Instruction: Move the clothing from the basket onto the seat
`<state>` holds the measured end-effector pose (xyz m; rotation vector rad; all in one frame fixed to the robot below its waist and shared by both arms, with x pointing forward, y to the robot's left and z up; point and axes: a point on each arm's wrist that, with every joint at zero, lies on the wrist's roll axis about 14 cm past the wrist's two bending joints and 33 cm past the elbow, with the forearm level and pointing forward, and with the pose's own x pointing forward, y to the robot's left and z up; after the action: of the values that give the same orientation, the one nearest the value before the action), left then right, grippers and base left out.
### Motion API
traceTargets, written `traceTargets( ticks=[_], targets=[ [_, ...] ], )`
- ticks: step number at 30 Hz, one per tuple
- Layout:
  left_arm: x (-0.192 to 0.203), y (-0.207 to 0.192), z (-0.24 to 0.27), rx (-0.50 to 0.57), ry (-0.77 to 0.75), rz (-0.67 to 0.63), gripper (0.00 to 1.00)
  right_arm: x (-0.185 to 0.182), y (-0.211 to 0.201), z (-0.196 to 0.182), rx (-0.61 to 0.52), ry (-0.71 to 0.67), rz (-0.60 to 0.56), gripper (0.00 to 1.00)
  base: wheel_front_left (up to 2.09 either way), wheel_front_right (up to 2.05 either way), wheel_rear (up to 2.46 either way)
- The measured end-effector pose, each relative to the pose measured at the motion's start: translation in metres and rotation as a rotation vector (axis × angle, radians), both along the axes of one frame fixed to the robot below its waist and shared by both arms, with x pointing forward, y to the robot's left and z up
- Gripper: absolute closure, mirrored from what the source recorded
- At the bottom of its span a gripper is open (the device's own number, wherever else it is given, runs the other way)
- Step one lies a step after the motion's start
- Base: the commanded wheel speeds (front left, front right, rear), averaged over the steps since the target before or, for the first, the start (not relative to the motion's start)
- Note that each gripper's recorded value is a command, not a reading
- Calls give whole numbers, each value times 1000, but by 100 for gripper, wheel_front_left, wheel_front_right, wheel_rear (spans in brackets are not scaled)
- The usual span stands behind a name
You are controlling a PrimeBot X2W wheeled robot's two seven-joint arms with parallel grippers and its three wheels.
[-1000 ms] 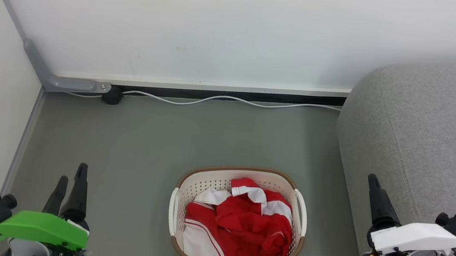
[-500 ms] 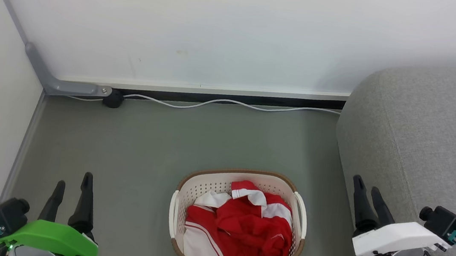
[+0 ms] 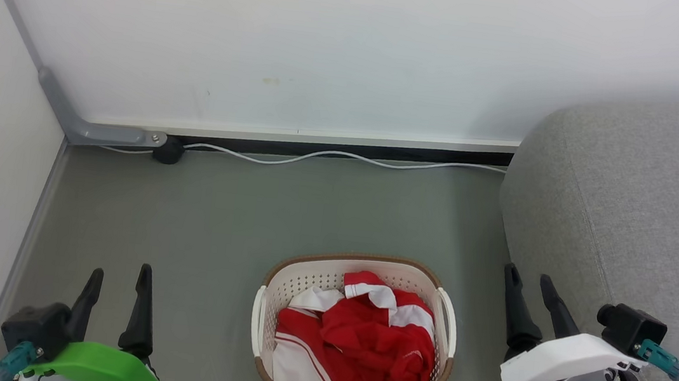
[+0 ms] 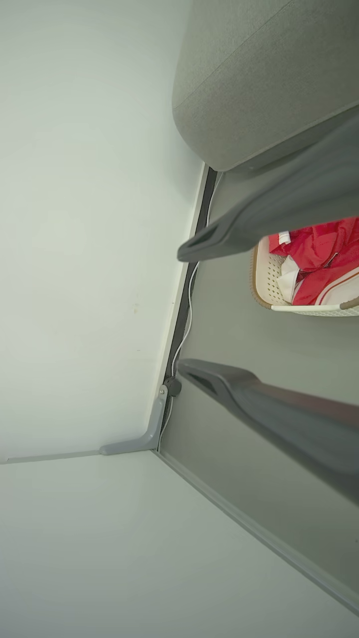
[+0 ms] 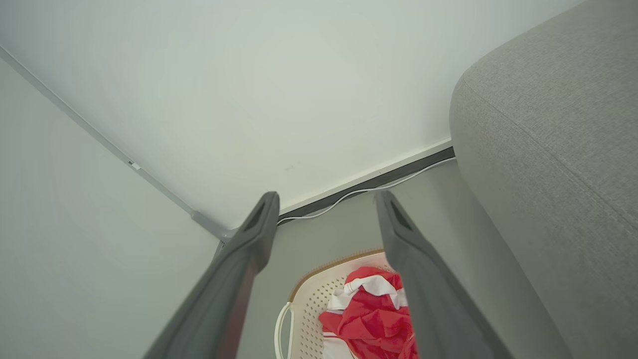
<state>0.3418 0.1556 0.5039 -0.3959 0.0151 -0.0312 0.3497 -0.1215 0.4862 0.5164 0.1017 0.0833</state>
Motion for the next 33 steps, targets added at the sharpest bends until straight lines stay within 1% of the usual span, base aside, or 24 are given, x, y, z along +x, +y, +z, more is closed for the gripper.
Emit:
traceTargets(
  ticks=[4,8,10,24,28,33],
  targets=[
    [-2,-5,4,69,-25,-14,0,-2,7,2,-63,-24,27,0,0,0,0],
    [-4,-6,5,105,-39,-14,0,-3,11,5,-112,-47,40,0,0,0,0],
    [-6,-8,5,139,-47,-20,0,-3,14,6,-135,-61,50,0,0,0,0],
    [-13,-13,8,270,-99,-34,0,-9,32,16,-306,-155,107,0,0,0,0],
    [-14,-15,9,297,-109,-42,0,-10,35,17,-327,-169,114,0,0,0,0],
    [-15,-15,7,298,-104,-42,0,-10,35,17,-327,-169,115,0,0,0,0]
  ],
)
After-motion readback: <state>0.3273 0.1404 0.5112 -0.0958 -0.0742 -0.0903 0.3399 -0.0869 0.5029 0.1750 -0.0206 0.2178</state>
